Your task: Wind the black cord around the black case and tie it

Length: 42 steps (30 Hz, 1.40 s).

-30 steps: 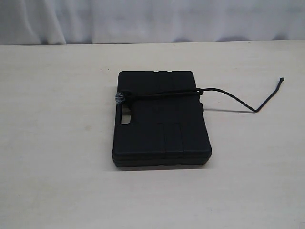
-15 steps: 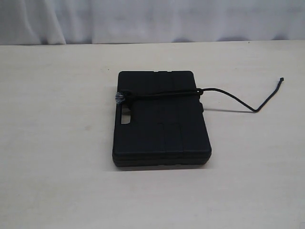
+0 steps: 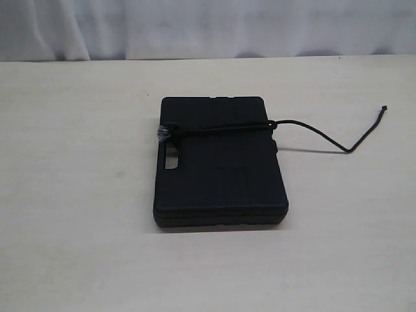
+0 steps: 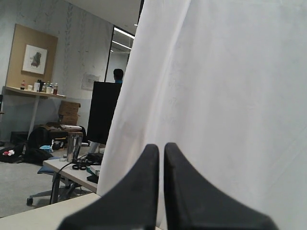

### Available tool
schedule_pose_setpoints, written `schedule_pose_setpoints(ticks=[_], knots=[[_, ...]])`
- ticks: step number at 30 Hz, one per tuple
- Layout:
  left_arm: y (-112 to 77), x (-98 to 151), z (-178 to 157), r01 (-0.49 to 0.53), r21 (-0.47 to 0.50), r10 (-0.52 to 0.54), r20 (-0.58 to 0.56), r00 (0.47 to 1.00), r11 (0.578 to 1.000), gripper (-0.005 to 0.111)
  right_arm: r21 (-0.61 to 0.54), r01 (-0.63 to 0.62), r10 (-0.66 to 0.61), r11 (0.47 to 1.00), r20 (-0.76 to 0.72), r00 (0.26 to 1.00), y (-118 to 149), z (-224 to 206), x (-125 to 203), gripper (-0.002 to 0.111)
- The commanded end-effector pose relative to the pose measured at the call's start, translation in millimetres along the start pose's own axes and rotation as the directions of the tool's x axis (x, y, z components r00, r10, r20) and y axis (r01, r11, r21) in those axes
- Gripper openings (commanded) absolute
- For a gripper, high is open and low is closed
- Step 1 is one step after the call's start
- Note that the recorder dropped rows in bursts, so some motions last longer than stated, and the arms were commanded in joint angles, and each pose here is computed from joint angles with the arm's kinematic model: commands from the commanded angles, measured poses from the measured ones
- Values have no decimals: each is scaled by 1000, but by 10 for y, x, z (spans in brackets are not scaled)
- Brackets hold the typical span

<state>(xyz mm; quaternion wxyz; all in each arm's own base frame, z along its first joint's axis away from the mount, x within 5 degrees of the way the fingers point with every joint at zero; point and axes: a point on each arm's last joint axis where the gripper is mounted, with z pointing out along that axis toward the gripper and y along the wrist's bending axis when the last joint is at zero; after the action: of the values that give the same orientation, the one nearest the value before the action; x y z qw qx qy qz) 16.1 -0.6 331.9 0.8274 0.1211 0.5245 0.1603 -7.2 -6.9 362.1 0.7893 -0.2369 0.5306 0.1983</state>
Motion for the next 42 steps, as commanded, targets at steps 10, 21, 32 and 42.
schedule_pose_setpoints(ticks=[10,21,32,42], knots=[[-101,219,2,-141,16,141,-17,990,990,0,4,17,-17,1000,3,1000,-1,-10,7,4],[-480,1090,-122,-112,180,163,-294,942,977,0,4,17,-17,1000,3,1000,-1,-10,7,4],[-540,1256,-190,-90,238,184,-409,893,967,0,4,13,-13,1000,3,1000,-1,-10,7,4],[-540,1256,-190,-89,238,183,-410,894,967,0,4,13,-13,1000,3,1000,-1,-10,7,4]])
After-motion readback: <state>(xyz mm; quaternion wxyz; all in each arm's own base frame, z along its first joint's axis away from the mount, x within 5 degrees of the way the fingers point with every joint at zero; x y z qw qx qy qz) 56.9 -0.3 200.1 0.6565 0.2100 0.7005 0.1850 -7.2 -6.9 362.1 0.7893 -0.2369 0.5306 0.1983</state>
